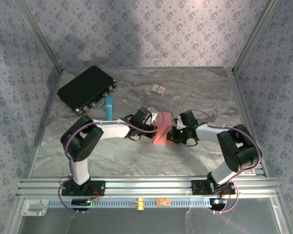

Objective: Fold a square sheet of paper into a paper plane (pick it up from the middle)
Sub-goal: Fold the triangle a second time at the center of the table.

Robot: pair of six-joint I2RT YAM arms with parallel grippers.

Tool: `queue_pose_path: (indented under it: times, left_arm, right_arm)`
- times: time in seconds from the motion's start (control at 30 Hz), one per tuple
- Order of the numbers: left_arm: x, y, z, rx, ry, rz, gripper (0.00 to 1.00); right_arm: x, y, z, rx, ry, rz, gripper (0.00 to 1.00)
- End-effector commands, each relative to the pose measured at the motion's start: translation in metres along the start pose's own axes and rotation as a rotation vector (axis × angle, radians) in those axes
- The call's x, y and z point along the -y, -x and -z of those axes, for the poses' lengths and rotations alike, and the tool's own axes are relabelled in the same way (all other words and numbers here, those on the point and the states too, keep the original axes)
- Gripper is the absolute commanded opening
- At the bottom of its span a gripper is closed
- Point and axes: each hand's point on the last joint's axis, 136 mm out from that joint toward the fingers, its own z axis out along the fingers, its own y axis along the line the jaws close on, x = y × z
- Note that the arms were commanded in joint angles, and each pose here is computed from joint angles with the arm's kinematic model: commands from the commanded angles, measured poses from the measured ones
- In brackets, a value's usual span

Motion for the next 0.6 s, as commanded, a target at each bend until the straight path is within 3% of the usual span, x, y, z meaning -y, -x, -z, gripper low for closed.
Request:
queue_pose_path:
  times: [0.0,0.57]
  left_arm:
    - [0.001,0.009,-0.002,0.008,-0.004,-0.02,0.0]
    - [-0.007,-0.002,-0.012,-0.037,0.023,-0.012,0.0]
  right_arm:
    - [0.018,-0.014,0.0,-0.045,-0.065,-0.026,0.04]
    - [0.019,-0.014,0.001,-0.048,-0.065,-0.031,0.04]
